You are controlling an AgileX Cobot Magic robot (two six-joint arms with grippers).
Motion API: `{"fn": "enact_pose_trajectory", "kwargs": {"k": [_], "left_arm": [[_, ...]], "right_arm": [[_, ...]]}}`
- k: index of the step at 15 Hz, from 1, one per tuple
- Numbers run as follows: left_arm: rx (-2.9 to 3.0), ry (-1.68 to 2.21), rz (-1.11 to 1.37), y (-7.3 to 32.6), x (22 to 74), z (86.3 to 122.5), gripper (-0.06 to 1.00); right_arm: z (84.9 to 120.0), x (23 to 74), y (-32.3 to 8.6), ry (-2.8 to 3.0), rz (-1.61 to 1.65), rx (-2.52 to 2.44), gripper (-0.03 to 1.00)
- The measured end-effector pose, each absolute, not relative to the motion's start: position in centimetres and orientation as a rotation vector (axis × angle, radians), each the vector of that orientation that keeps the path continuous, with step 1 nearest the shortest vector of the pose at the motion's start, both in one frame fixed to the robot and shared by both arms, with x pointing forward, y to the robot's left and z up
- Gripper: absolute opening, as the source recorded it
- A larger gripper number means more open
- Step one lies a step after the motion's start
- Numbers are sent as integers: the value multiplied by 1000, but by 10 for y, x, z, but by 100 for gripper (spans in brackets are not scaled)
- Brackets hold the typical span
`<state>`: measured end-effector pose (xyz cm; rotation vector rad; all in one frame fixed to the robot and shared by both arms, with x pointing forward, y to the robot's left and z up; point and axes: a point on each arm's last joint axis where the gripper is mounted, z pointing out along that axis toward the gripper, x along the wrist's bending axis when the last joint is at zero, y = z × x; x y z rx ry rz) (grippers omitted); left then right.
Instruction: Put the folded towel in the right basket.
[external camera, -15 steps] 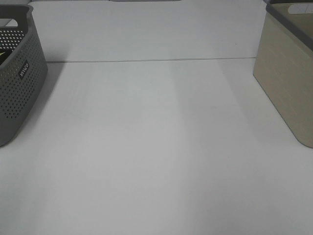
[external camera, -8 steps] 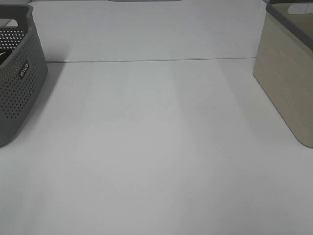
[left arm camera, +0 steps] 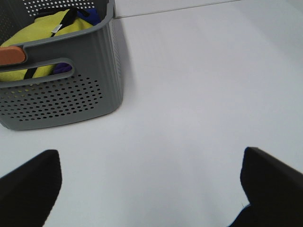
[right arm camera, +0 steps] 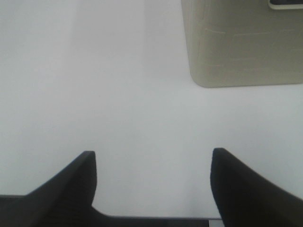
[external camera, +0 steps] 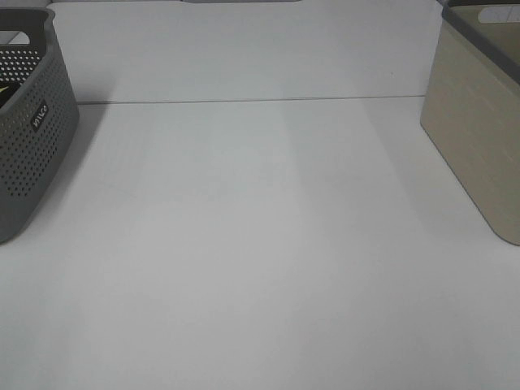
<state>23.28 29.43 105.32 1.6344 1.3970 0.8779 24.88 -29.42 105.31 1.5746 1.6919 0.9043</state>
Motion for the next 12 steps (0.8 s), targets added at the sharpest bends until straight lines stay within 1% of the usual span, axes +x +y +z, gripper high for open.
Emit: {"fn": "enact_pose_trajectory", "kwargs": {"k": [4,12], "left_arm": [[1634,1397,878,294,233,1053,98],[1634,1397,878,294,233,1053,98]], "right_arm": [[1054,232,-294,1608,979,1492,65],[1053,232,-294,1609,979,1492,65]]}}
